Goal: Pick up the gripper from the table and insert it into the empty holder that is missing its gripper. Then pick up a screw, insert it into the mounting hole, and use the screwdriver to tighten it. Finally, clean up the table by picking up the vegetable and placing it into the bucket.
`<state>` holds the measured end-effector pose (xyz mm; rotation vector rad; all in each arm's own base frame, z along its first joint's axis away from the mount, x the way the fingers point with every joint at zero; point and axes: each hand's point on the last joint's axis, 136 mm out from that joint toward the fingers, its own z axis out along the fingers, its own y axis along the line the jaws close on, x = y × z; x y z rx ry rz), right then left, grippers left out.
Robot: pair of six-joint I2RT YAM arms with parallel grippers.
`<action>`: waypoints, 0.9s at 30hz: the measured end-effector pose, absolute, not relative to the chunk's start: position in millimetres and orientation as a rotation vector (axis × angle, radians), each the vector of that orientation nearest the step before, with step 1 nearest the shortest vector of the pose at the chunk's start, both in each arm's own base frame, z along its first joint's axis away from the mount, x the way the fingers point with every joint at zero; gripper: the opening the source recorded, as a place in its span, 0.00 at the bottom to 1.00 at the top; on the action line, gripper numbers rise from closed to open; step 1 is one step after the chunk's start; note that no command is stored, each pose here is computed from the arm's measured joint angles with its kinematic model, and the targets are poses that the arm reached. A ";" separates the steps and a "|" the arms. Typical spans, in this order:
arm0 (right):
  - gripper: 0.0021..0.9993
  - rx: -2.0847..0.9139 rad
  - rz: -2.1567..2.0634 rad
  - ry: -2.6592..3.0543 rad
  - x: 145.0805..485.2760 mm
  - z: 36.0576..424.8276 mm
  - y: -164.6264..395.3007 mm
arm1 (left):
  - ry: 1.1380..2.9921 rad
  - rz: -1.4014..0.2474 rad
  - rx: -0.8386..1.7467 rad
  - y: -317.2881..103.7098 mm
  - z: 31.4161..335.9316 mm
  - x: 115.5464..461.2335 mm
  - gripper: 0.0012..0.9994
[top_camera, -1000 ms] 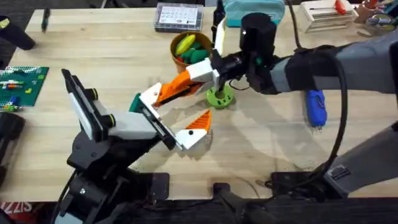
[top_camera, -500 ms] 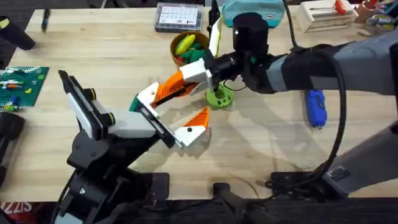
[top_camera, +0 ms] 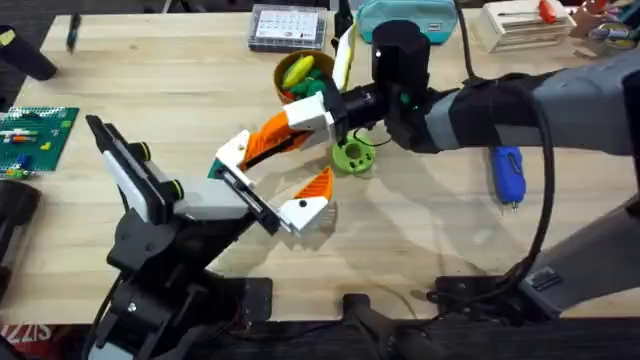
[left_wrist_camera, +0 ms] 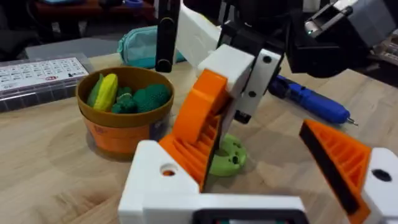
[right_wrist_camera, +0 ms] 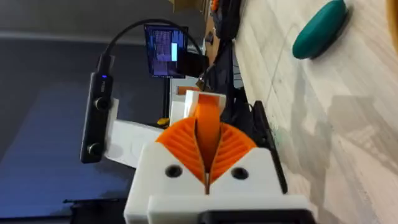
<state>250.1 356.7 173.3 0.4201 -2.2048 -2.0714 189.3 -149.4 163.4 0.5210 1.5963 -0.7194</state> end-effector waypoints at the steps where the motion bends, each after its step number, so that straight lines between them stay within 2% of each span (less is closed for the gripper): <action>1: 0.02 0.421 -2.072 -2.205 250.0 173.3 356.9 | 1.596 -0.719 0.521 -149.4 163.4 189.4 0.98; 12: 0.02 0.459 -2.072 -2.184 247.5 173.8 352.9 | 1.588 -0.741 0.542 -152.7 164.4 186.0 0.98; 27: 0.02 0.493 -2.014 -2.134 239.9 166.3 340.8 | 1.571 -0.877 0.647 -169.1 164.1 165.7 0.98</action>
